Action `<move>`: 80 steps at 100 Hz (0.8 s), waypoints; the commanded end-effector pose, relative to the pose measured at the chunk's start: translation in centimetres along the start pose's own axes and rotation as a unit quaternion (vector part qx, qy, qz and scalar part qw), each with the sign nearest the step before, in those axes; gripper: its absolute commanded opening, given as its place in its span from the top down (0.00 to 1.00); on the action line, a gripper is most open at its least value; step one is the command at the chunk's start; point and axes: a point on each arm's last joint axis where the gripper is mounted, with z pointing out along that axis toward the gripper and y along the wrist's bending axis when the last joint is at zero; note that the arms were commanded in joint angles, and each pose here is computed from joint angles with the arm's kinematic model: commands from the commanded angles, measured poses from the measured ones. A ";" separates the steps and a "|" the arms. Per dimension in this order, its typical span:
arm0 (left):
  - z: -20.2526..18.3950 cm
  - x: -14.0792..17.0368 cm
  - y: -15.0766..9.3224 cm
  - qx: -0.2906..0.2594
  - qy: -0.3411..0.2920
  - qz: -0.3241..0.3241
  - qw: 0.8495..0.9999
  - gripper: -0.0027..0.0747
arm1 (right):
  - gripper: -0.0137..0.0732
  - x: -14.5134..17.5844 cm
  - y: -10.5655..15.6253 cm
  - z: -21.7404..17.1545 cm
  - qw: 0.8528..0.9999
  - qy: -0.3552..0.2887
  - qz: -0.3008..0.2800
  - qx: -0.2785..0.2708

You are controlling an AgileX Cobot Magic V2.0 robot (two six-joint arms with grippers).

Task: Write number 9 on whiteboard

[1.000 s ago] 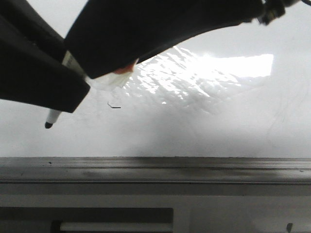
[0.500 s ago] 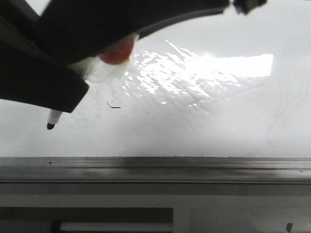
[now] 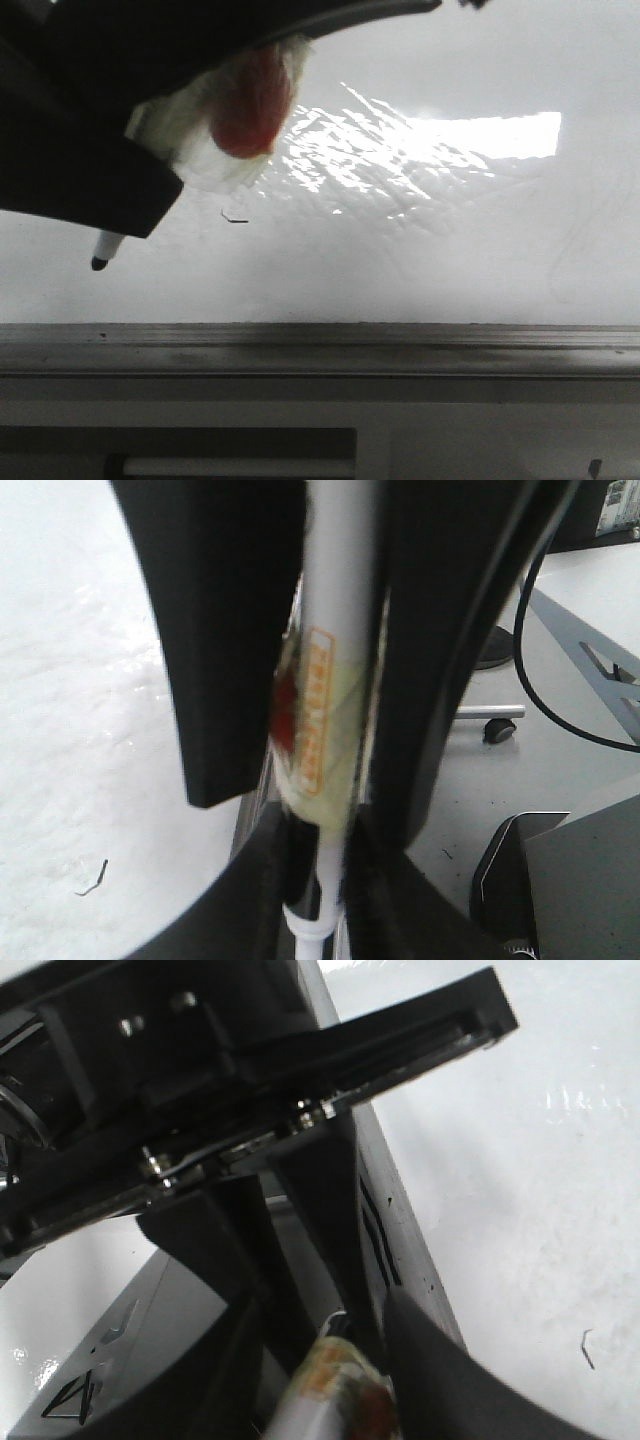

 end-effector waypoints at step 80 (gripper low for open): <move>-0.7 -1.5 0.4 -0.018 -0.040 -0.014 0.999 0.98 | 0.91 -0.4 -0.1 -0.3 1.000 -0.015 0.012 0.010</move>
